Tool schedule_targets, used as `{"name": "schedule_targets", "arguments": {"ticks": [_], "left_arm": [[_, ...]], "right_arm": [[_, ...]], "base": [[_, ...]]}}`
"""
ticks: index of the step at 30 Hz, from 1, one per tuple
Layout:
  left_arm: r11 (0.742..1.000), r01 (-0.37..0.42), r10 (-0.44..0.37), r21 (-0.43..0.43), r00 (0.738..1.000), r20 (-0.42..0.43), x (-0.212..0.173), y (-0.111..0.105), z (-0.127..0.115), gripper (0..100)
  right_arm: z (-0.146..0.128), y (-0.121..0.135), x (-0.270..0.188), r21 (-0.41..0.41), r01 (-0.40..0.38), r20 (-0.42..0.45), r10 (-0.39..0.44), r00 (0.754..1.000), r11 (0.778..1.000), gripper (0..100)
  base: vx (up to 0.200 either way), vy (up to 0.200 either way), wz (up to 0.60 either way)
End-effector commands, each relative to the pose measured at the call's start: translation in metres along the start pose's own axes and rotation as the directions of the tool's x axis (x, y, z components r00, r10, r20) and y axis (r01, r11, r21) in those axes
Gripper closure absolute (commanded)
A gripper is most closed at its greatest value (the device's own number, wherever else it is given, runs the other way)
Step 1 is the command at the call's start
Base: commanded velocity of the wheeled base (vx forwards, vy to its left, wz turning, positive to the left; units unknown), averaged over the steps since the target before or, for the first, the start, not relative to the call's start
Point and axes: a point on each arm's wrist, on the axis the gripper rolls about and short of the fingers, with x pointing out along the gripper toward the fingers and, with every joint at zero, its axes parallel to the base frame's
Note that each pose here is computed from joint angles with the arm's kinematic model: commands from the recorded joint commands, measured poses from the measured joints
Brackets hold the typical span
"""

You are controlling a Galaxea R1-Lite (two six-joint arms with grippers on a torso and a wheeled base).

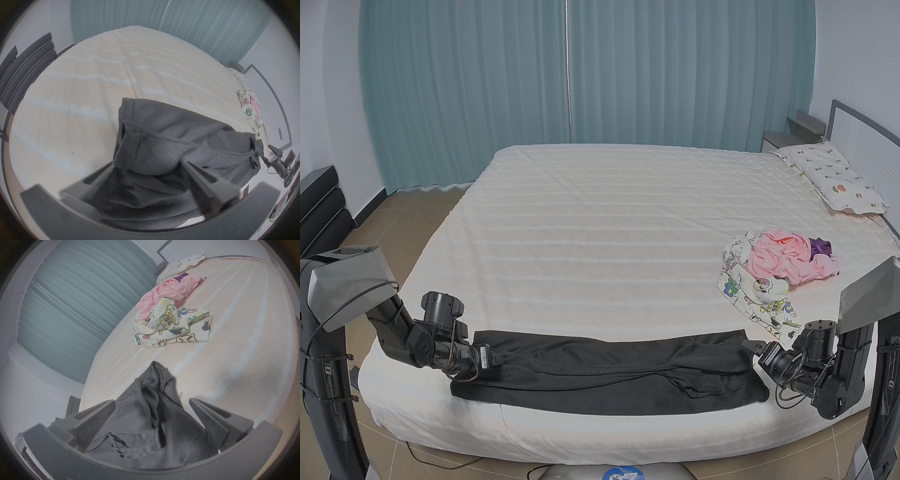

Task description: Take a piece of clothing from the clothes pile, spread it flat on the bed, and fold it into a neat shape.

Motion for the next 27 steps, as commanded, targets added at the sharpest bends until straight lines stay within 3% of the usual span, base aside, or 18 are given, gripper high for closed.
{"name": "schedule_targets", "arguments": {"ticks": [1, 16, 21, 27], "left_arm": [[1.0, -0.007, 0.007, -0.002, 1.0, -0.004, 0.001, 0.001, -0.001, 100], [1.0, -0.015, 0.015, -0.011, 0.998, 0.054, -0.02, -0.002, 0.009, 100], [0.994, -0.005, 0.01, -0.105, 0.999, 0.053, -0.019, -0.004, 0.008, 100], [0.993, 0.002, 0.005, -0.122, 0.998, 0.059, -0.024, -0.008, 0.009, 100]], "right_arm": [[0.0, 0.0, 0.0, -0.002, -0.007, 0.004, 0.007, 1.0, 1.0, 0], [-0.001, 0.0, -0.002, -0.002, -0.003, -0.001, 0.003, 1.0, 1.0, 0], [-0.001, 0.0, -0.002, -0.002, -0.002, 0.0, 0.002, 1.0, 1.0, 0], [-0.001, 0.0, 0.0, -0.002, -0.007, 0.002, 0.007, 1.0, 1.0, 0]], "base": [[0.0, 0.0, 0.0], [0.0, 0.0, 0.0], [0.0, 0.0, 0.0], [0.0, 0.0, 0.0]]}}
